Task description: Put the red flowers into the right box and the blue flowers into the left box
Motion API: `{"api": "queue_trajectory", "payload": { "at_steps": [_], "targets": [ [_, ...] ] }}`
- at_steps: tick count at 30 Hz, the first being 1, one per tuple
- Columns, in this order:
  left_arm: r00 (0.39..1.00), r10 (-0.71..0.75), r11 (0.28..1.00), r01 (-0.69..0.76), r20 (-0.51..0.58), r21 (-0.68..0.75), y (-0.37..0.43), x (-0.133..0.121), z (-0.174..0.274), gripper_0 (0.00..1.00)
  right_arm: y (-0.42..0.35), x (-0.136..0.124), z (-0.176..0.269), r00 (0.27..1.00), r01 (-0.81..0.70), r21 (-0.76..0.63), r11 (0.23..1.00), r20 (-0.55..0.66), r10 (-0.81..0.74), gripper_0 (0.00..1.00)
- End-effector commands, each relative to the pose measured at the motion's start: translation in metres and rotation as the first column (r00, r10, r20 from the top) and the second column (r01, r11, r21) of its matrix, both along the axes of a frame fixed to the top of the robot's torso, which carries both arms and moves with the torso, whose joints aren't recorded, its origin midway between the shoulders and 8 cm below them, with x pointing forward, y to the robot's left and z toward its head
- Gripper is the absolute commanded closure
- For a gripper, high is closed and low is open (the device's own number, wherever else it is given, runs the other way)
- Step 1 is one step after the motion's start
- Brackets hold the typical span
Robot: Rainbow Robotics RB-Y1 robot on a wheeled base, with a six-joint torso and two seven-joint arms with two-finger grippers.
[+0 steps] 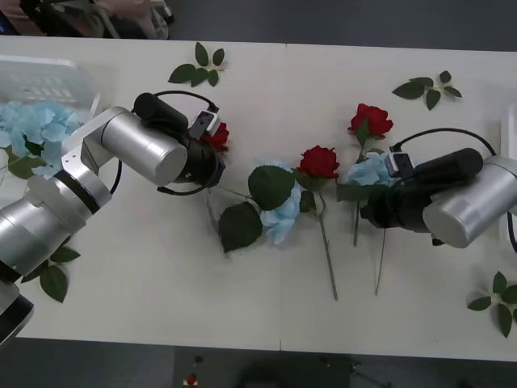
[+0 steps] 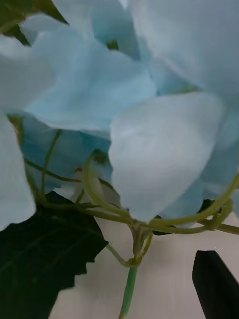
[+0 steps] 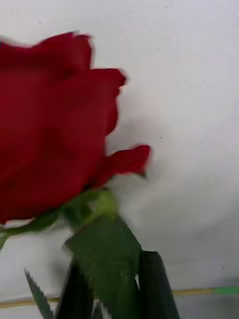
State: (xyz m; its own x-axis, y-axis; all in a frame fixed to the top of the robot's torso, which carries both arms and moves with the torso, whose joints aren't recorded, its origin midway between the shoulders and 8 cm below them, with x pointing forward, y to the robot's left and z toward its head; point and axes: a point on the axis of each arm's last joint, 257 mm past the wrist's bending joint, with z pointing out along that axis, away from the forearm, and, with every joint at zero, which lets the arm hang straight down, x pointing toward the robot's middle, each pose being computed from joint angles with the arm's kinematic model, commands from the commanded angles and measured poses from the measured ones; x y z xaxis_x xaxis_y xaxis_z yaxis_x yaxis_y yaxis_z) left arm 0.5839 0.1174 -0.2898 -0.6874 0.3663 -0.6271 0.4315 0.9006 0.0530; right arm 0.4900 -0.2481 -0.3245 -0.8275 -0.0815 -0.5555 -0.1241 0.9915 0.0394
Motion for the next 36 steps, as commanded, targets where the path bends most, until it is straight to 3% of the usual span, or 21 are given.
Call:
{"api": "queue_trajectory", "payload": {
  "at_steps": [1,4,6,8,10,14,18,24,28,36],
  "targets": [
    [0.999,0.038,0.998,-0.037,0.029,-0.052,-0.006,0.013,0.025,0.98,-0.009,0.011,0.004,0.999,0.0,-0.026,1.0,0.032,0.001,0.27],
    [0.999,0.037,0.998,-0.035,0.038,-0.046,-0.006,0.014,0.027,0.99,-0.009,0.011,0.003,0.999,-0.005,-0.031,1.0,0.032,0.006,0.4],
    [0.998,0.039,0.999,-0.037,0.05,-0.038,-0.004,0.017,0.029,1.0,-0.009,0.011,0.003,0.999,-0.005,-0.031,1.0,0.032,0.006,0.57],
    [0.996,0.049,0.998,-0.047,0.068,-0.04,0.001,0.022,0.036,1.0,-0.008,0.011,0.003,1.0,-0.003,-0.027,1.0,0.031,0.004,0.83],
    [0.995,0.054,0.997,-0.05,0.08,-0.053,0.001,0.025,0.045,1.0,-0.007,0.011,0.004,0.999,-0.003,-0.025,1.0,0.033,0.004,0.99],
    [0.992,0.037,0.993,-0.022,0.119,-0.12,-0.009,0.025,0.085,1.0,-0.008,0.017,0.015,0.999,0.006,-0.008,1.0,0.05,-0.005,1.0],
    [0.984,-0.037,0.971,0.077,0.174,-0.227,-0.039,0.005,0.156,1.0,-0.007,0.023,0.035,0.997,0.012,0.03,0.999,0.074,-0.014,1.0],
    [0.935,-0.124,0.869,0.265,0.333,-0.419,-0.063,-0.062,0.246,1.0,-0.005,0.035,0.111,0.979,-0.07,0.068,0.995,0.194,0.055,1.0],
    [0.875,-0.145,0.786,0.385,0.461,-0.484,-0.077,-0.098,0.266,1.0,0.013,0.03,0.164,0.954,-0.159,0.152,0.975,0.277,0.113,1.0],
    [0.746,-0.106,0.648,0.553,0.658,-0.523,-0.121,-0.131,0.308,1.0,0.029,-0.002,0.246,0.842,-0.323,0.209,0.923,0.509,0.18,1.0]
  ]
}}
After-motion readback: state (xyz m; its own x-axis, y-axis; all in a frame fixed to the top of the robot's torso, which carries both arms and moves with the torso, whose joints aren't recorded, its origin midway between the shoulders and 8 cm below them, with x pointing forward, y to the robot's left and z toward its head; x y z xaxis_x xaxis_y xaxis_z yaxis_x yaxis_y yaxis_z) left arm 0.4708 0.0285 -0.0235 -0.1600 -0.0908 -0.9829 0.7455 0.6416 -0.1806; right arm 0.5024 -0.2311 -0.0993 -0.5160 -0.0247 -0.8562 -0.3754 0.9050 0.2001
